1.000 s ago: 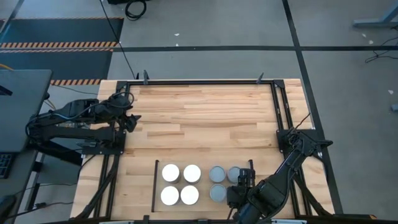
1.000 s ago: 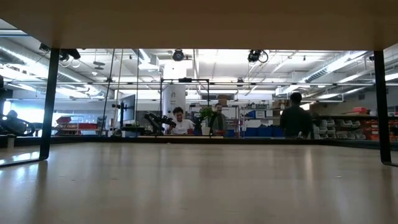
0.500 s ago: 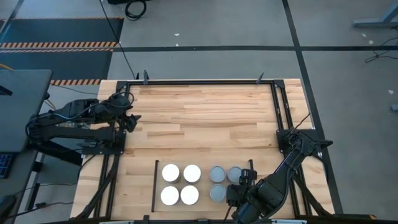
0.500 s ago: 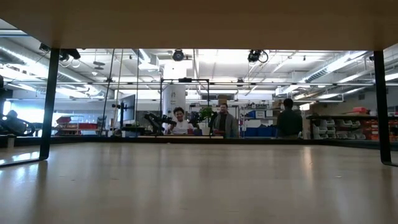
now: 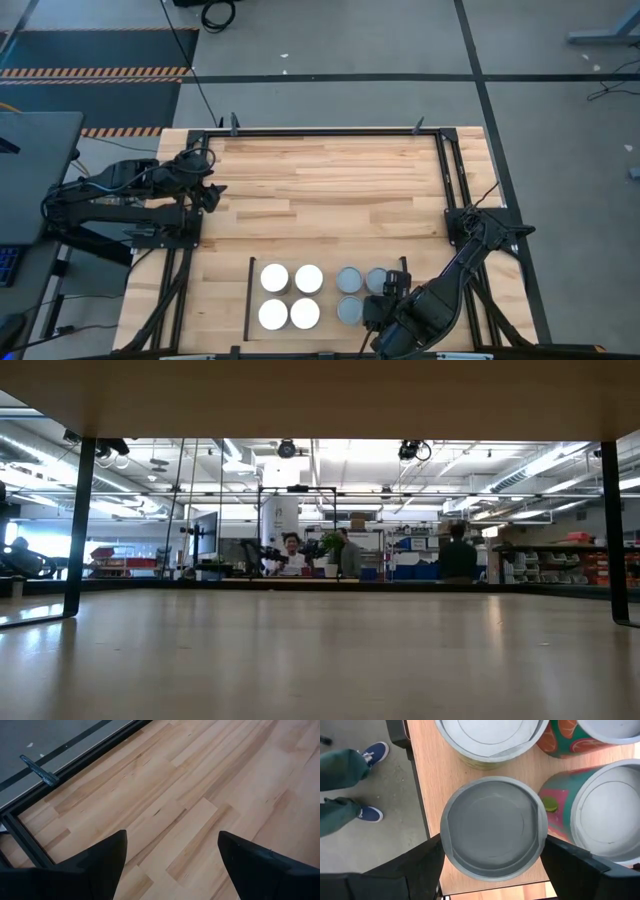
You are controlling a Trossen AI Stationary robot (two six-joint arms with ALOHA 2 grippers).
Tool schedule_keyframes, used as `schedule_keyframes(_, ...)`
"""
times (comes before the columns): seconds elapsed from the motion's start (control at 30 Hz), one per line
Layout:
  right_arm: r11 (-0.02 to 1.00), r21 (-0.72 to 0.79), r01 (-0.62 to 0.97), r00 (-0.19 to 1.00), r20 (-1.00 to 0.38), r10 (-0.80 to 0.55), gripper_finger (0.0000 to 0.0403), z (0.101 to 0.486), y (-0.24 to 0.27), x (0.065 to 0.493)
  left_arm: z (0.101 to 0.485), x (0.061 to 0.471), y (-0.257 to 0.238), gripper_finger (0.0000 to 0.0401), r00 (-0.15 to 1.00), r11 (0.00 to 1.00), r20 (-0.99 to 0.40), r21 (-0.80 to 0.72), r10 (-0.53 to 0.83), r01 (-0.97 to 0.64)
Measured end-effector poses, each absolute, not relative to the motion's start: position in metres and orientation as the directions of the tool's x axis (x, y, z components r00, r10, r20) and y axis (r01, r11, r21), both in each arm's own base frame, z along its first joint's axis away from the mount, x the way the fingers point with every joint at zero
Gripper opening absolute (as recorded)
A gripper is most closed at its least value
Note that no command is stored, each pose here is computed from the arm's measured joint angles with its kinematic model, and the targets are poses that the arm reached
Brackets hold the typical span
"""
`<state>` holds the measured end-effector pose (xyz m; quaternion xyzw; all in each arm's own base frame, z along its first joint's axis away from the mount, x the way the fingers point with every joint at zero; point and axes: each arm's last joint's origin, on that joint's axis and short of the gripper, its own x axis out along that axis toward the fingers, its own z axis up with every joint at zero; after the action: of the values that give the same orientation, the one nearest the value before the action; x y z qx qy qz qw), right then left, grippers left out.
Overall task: Pick and place cans onto a shelf
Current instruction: Put the canned carrots on the shelf
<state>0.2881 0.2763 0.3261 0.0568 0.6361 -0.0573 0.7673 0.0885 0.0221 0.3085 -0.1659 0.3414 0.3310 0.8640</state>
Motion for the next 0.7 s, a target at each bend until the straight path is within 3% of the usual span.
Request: schedule_keyframes(0.7,0.989,0.002,0.146,0.162,-0.987,-0.022,0.0318,0.3281,0.2665,0.2794,0.3083,0.0886,0.0221,0.0316,0.547,0.726,-0.700,-0.060,0.459,-0.685)
